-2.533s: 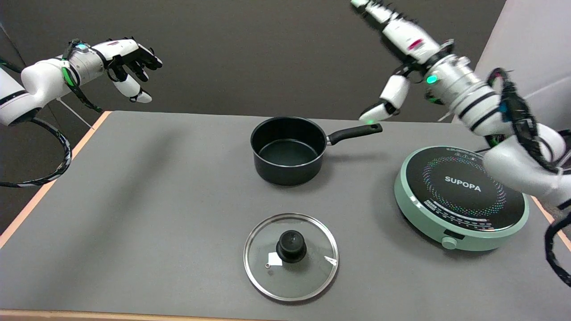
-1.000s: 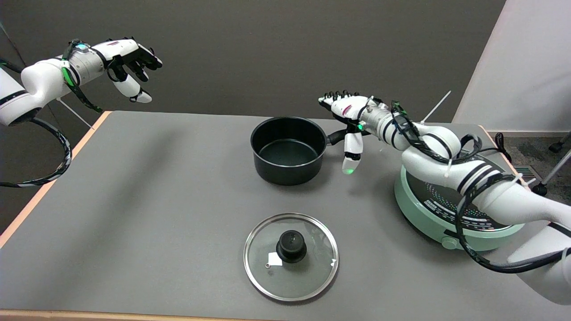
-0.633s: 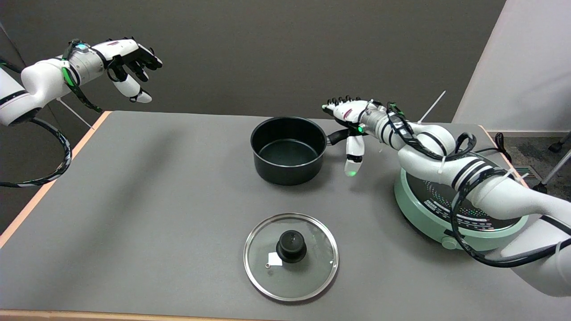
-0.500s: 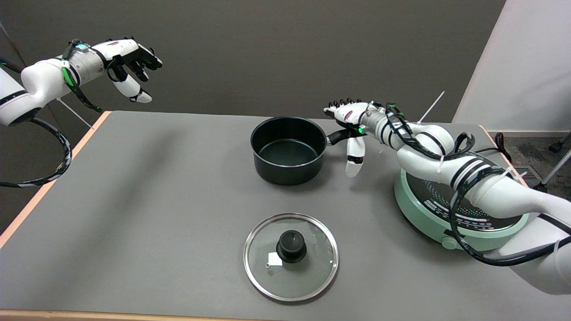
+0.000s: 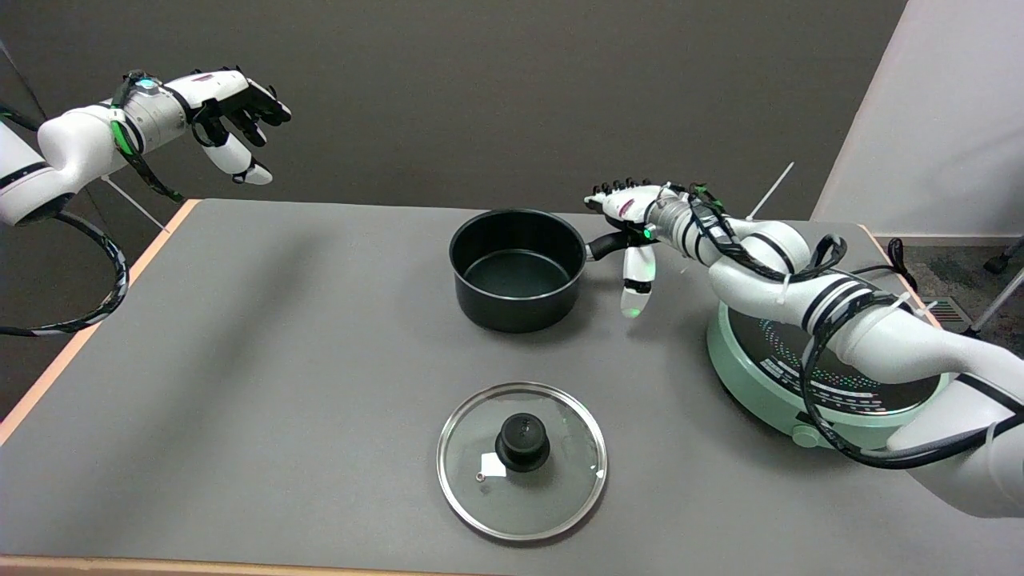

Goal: Pick up the pot.

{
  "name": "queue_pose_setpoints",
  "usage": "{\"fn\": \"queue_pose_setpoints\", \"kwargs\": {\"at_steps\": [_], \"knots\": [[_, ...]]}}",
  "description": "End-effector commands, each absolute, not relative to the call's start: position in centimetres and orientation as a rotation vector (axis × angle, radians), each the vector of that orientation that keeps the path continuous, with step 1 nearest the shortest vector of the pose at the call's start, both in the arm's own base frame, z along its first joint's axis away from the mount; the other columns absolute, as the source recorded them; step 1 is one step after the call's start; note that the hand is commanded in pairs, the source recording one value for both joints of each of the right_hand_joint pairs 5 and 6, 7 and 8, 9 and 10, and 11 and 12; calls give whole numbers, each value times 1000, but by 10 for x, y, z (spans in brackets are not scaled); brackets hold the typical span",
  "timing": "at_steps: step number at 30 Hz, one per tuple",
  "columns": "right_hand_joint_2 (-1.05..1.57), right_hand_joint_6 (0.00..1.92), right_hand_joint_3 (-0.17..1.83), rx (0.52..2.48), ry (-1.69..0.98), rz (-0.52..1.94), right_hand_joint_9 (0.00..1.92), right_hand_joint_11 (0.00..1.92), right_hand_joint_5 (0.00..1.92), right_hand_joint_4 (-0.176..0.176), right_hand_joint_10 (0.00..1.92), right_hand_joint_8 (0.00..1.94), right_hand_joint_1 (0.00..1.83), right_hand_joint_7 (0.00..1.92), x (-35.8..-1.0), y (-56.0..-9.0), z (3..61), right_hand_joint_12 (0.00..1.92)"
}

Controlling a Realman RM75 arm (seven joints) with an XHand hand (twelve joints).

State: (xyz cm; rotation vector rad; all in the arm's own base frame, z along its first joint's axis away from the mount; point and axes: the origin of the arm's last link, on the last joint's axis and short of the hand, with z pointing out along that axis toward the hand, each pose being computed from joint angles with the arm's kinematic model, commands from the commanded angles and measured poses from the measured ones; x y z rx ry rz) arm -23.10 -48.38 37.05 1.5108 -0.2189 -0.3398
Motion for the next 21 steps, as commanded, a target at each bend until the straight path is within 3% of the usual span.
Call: {"fn": "queue_pose_setpoints", "kwargs": {"at_steps": [1,7,12,13,14,19,21], "knots": [[-488,53,732,1522,-201,-342,53,53,53,-63,53,53,1223,53,-237,-484,371,53],[-487,43,705,1519,-207,-349,43,43,43,-48,43,43,1203,43,-241,-481,372,43],[-552,57,678,1515,-211,-353,57,57,57,24,57,57,1141,57,-243,-480,373,57],[-572,57,722,1515,-214,-353,57,57,57,57,57,57,1134,57,-244,-480,373,57],[-574,58,736,1515,-215,-354,58,58,58,176,58,58,1126,58,-245,-480,373,58],[-568,56,808,1514,-214,-358,56,56,56,176,56,56,1126,56,-246,-479,374,56],[-583,91,934,1511,-213,-356,91,91,91,176,91,91,1141,91,-245,-479,376,91]]}}
